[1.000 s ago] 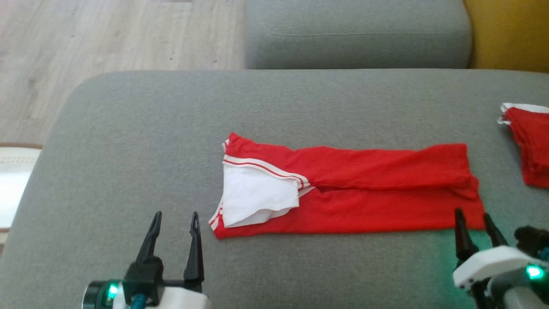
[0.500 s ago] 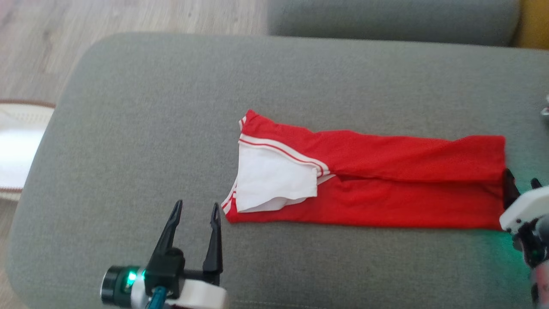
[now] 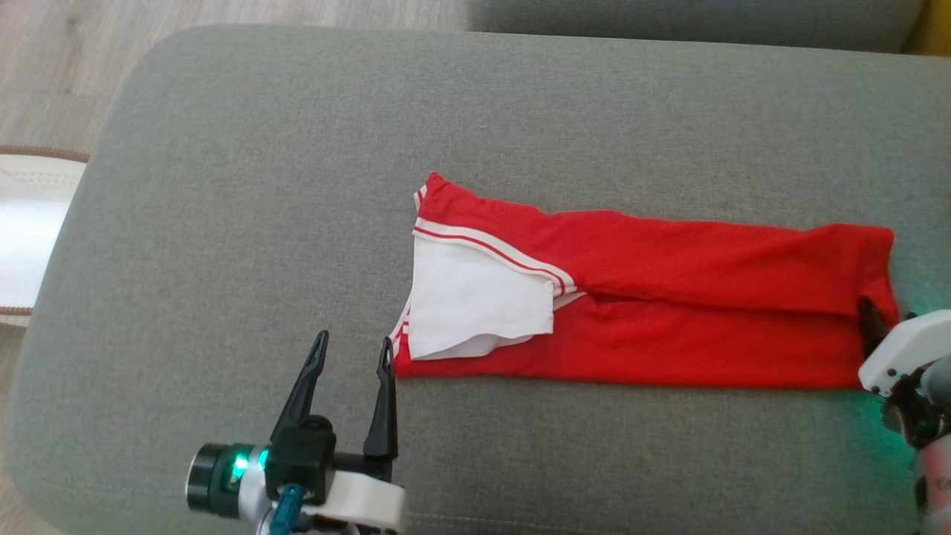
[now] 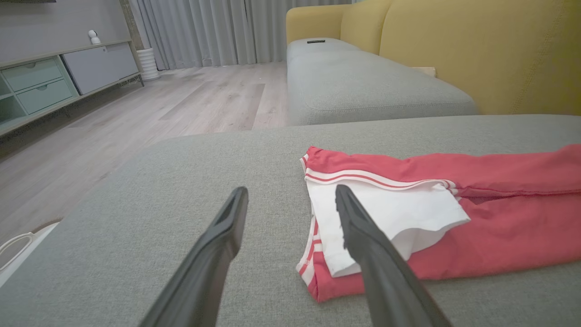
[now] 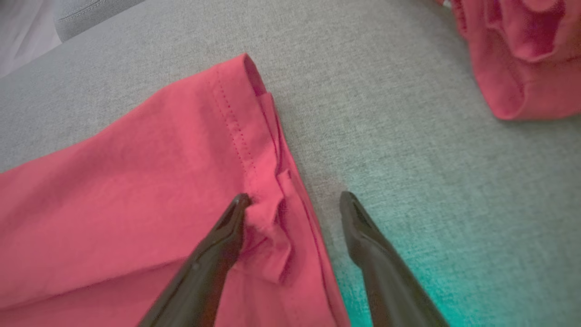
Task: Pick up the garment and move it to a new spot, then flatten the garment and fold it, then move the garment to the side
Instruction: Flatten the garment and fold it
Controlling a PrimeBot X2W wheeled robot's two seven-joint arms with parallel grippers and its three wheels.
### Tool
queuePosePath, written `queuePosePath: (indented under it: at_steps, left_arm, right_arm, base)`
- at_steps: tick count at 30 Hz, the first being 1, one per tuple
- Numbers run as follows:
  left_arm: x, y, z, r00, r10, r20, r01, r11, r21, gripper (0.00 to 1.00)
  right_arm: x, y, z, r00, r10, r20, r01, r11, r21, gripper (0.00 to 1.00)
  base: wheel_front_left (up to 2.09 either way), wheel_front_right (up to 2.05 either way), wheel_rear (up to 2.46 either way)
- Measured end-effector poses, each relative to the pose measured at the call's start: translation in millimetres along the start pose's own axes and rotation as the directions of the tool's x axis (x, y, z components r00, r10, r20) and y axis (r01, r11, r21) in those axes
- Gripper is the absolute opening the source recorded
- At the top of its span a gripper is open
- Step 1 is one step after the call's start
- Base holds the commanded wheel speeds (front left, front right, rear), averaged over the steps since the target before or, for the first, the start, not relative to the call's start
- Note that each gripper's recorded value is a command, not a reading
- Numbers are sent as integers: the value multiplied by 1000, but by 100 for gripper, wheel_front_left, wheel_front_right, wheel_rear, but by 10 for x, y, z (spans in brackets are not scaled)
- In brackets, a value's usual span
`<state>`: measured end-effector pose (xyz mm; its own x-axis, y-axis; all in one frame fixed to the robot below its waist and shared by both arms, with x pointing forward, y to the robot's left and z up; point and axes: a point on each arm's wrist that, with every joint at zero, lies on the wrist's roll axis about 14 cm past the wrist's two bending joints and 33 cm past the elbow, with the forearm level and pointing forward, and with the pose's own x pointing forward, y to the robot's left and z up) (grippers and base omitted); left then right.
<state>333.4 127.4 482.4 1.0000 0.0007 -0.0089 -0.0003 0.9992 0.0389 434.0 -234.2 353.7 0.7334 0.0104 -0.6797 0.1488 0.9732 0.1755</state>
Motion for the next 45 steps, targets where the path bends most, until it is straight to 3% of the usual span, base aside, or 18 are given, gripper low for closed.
queuePosePath:
  at_steps: [1,2,3,4,11,18,22,27,30,37,45]
  left_arm:
    - [6,-6,4,1000,-2,2,2,1000,1,100]
    - [13,-11,9,1000,-4,4,4,1000,1,100]
    - [19,-17,15,1000,-7,6,7,1000,1,100]
    - [26,-22,22,1000,-9,9,9,1000,1,100]
    - [46,-44,96,999,-22,36,22,1000,12,100]
    - [66,-90,158,997,-50,60,49,999,18,100]
    - [100,-190,168,994,-92,65,91,996,20,100]
    - [141,-297,181,989,-131,72,129,991,25,100]
    - [146,-339,209,986,-147,82,145,989,27,100]
    - [73,-360,311,980,-160,115,157,987,36,100]
    - [-108,-166,370,984,-114,137,108,993,51,100]
  right_arm:
    - [-5,5,2,1000,2,-2,-2,1000,4,87]
    - [-11,2,2,1000,2,-4,-2,1000,7,49]
    - [-18,-1,1,1000,2,-7,-2,1000,9,37]
    - [-25,6,6,1000,5,-6,-5,1000,15,0]
    - [-117,56,-27,1000,23,7,-23,1000,20,0]
    - [-266,-179,35,999,-28,41,30,999,-42,0]
    - [-399,-525,250,993,-98,68,103,991,-85,0]
    - [-586,-706,852,973,-130,192,150,985,-91,0]
    - [-675,-578,1087,961,-94,260,116,991,-71,0]
    - [-804,64,1106,949,68,307,-42,995,-91,0]
    - [-915,1060,703,922,292,256,-268,955,-128,0]
  base:
    - [0,0,0]
    - [0,0,0]
    - [0,0,0]
    - [0,0,0]
    - [0,0,0]
    - [0,0,0]
    - [0,0,0]
    - [0,0,0]
    - [0,0,0]
    - [0,0,0]
    - [0,0,0]
